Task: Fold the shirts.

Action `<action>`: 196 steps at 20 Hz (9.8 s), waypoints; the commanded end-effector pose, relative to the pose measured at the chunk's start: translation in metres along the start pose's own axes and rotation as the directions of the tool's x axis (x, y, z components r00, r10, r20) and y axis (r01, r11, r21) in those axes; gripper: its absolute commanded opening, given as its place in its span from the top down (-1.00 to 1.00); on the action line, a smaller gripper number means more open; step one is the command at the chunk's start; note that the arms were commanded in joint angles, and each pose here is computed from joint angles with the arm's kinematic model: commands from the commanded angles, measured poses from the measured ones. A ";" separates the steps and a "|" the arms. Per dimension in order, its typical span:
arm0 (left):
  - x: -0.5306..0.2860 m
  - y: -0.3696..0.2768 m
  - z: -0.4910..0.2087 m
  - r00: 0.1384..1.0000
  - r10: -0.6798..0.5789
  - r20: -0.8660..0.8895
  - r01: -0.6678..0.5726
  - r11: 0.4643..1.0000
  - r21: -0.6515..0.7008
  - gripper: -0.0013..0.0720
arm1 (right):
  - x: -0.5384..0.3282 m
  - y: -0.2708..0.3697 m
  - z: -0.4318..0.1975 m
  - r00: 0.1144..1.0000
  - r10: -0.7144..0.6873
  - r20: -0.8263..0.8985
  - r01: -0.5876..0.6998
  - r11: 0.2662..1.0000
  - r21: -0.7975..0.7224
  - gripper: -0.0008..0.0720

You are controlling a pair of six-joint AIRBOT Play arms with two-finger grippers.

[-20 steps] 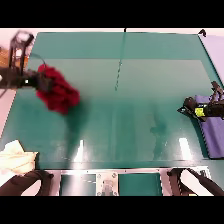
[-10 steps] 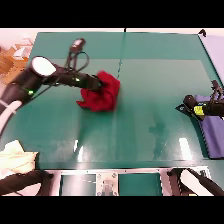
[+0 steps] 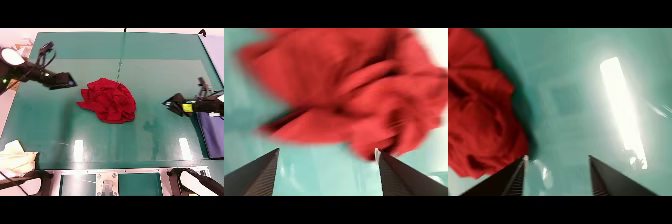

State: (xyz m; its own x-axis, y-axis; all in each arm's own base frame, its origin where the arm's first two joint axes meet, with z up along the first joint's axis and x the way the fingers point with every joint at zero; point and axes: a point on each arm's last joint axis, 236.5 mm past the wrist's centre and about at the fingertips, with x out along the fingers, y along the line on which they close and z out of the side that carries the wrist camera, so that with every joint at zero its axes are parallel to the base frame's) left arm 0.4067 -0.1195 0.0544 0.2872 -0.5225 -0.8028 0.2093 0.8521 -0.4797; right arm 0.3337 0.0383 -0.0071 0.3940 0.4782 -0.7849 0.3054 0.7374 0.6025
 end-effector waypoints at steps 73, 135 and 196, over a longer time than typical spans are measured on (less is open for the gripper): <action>-0.018 0.090 -0.069 0.963 0.091 -0.255 -0.122 0.987 -0.108 0.91 | -0.021 -0.030 0.010 0.998 0.025 -0.063 -0.028 0.998 -0.051 0.63; -0.050 -0.058 0.000 0.848 -0.523 0.086 0.522 0.852 0.044 0.91 | -0.130 0.064 0.037 0.631 0.742 0.227 -0.774 0.624 0.110 0.93; -0.001 0.148 -0.072 0.970 -0.025 -0.242 -0.037 0.968 -0.249 0.91 | -0.013 -0.125 -0.001 0.999 0.011 0.047 -0.025 0.951 0.307 0.80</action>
State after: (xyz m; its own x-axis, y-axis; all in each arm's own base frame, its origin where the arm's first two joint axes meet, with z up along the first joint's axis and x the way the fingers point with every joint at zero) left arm 0.4102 -0.0006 -0.0165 0.0812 -0.5364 -0.8400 0.0268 0.8437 -0.5361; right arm 0.3386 -0.0601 -0.0484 0.4680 0.5176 -0.7163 0.4499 0.5581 0.6972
